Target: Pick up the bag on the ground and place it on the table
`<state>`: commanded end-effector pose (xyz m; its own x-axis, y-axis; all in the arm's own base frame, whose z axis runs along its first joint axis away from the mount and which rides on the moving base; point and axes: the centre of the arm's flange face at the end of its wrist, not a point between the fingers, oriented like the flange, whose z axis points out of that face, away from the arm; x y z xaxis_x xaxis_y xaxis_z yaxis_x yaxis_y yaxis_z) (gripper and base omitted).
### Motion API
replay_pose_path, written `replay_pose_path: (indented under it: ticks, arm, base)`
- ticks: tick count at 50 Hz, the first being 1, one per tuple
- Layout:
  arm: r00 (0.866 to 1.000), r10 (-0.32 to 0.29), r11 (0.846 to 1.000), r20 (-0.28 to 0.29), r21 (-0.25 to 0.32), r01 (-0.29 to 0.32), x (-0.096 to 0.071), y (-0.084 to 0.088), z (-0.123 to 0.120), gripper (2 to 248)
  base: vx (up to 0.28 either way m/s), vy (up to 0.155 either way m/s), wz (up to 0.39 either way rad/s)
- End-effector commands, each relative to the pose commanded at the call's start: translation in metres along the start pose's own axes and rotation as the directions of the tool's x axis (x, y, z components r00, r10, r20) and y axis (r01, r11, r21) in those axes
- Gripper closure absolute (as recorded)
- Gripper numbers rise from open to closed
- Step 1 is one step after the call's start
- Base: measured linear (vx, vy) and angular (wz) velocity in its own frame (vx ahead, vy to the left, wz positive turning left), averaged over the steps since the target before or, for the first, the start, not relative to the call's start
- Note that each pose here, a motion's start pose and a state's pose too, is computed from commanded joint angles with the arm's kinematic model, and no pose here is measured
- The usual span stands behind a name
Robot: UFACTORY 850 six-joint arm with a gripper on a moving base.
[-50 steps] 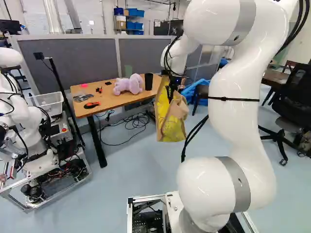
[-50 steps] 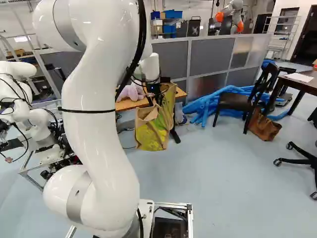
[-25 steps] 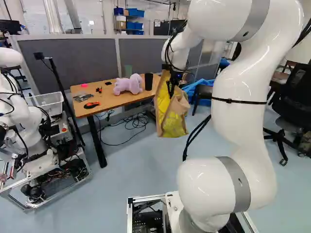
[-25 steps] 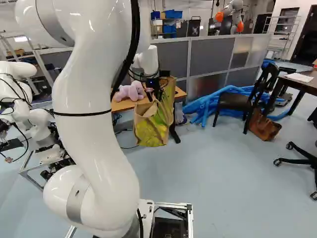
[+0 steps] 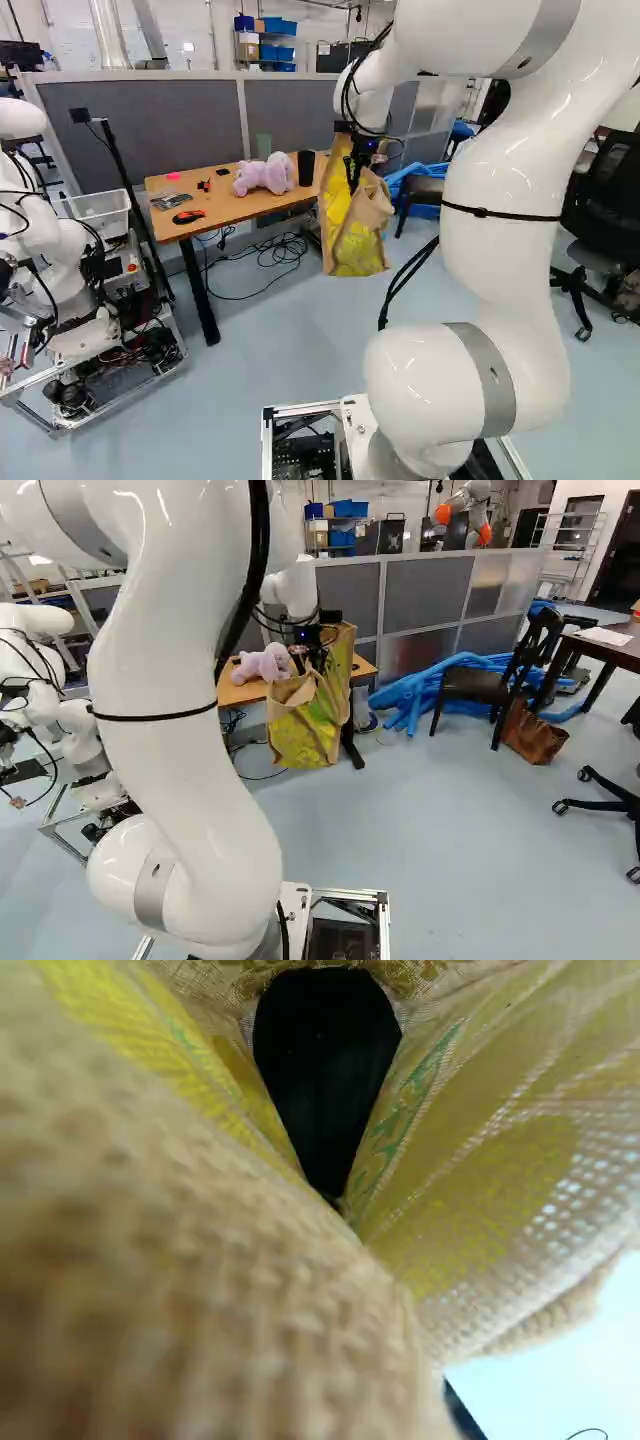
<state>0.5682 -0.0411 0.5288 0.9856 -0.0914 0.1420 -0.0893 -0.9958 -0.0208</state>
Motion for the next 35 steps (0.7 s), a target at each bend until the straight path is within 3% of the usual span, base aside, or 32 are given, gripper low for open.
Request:
replay_pose_path:
  ticks: [16, 35]
  arm:
    - [1.0, -0.002, 1.0, -0.013, 0.001, 0.002, -0.001, -0.001, -0.023, 227]
    - [1.0, -0.004, 1.0, 0.017, 0.001, 0.004, 0.004, -0.002, -0.025, 227]
  base:
    - [0.0, 0.0, 0.0]
    - [0.0, 0.0, 0.0]
